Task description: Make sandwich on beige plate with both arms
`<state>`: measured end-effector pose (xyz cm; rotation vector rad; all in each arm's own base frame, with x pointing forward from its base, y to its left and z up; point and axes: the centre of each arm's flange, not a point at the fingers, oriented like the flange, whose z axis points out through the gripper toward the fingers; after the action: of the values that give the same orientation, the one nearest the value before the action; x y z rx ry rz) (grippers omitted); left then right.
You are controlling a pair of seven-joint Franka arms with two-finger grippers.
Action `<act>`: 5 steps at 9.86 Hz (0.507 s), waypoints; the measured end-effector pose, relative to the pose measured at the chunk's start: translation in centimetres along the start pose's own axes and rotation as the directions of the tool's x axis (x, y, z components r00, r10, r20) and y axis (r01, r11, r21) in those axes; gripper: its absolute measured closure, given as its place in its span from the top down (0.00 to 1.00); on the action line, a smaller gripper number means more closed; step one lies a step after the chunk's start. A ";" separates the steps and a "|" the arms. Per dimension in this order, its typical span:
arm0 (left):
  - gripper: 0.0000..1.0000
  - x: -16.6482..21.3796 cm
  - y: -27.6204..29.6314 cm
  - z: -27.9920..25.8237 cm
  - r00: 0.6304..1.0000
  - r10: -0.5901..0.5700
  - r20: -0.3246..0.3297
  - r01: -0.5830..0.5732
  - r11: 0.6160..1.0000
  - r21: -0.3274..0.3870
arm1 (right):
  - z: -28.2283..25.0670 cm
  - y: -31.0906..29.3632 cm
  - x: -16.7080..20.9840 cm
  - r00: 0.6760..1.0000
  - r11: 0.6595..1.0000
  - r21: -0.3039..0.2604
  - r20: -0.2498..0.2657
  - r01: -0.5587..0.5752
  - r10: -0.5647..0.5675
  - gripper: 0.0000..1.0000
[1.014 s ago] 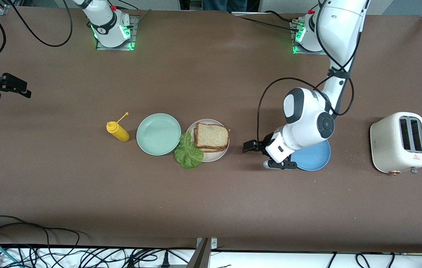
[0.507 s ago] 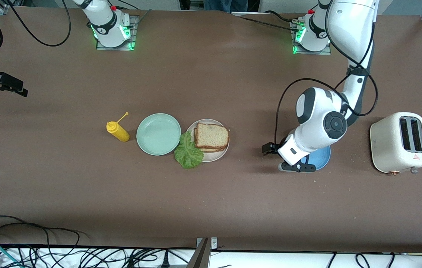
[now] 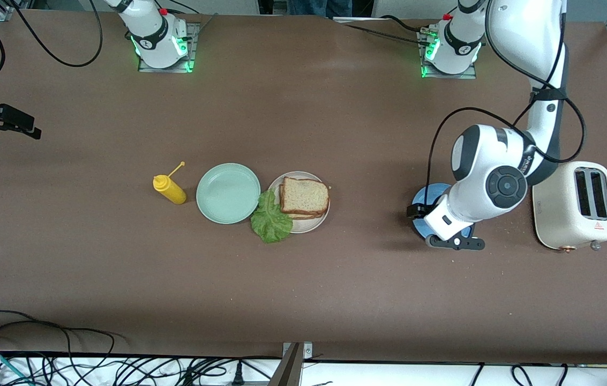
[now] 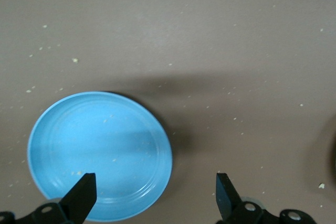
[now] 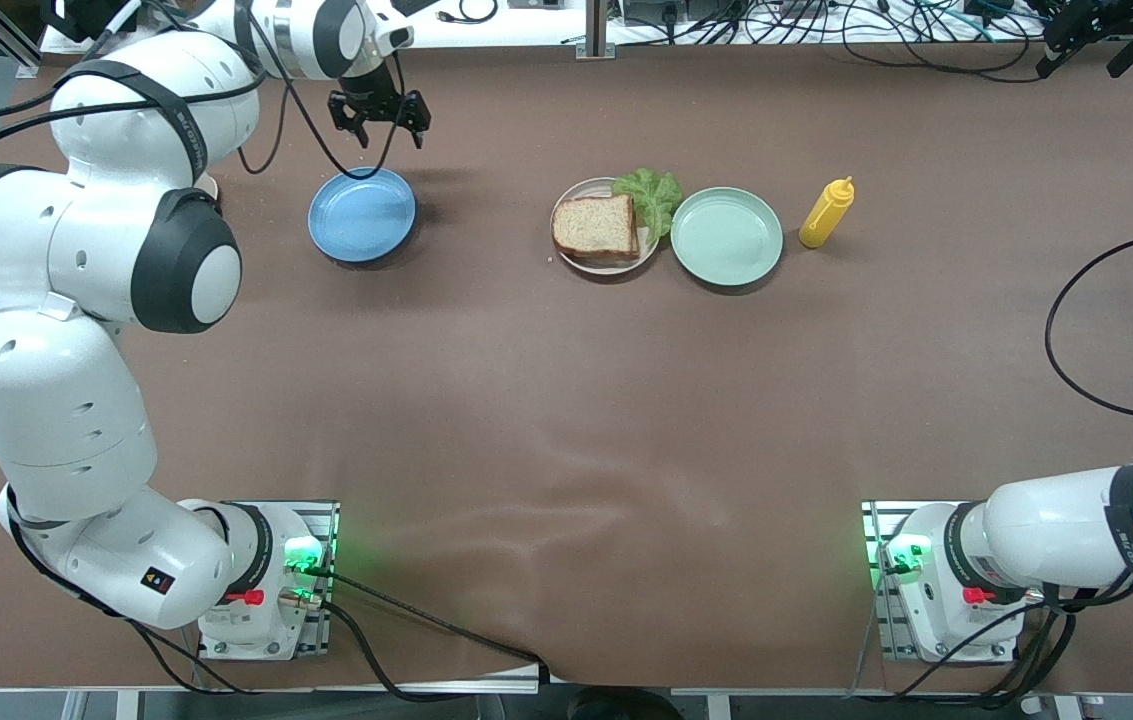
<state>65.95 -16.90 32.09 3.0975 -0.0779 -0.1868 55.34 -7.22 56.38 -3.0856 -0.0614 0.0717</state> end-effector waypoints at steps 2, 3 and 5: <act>1.00 0.2 -1.1 -1.0 1.000 -0.016 0.019 0.016 1.000 0.006 | -0.1 0.0 0.0 1.000 1.000 -0.001 -0.002 0.000 0.000 1.00; 1.00 0.2 -1.6 -1.3 0.999 -0.023 0.026 0.023 1.000 0.006 | -0.4 0.0 0.1 1.000 1.000 -0.008 -0.008 0.002 -0.002 1.00; 1.00 0.3 -2.7 -1.9 0.999 -0.039 0.029 0.039 0.999 0.009 | -1.4 0.2 0.2 1.000 1.000 -0.027 -0.026 0.003 -0.004 1.00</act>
<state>66.62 -14.15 33.81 3.1067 -0.0189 -0.2341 55.63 -7.45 57.77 -3.1123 -0.0672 0.0314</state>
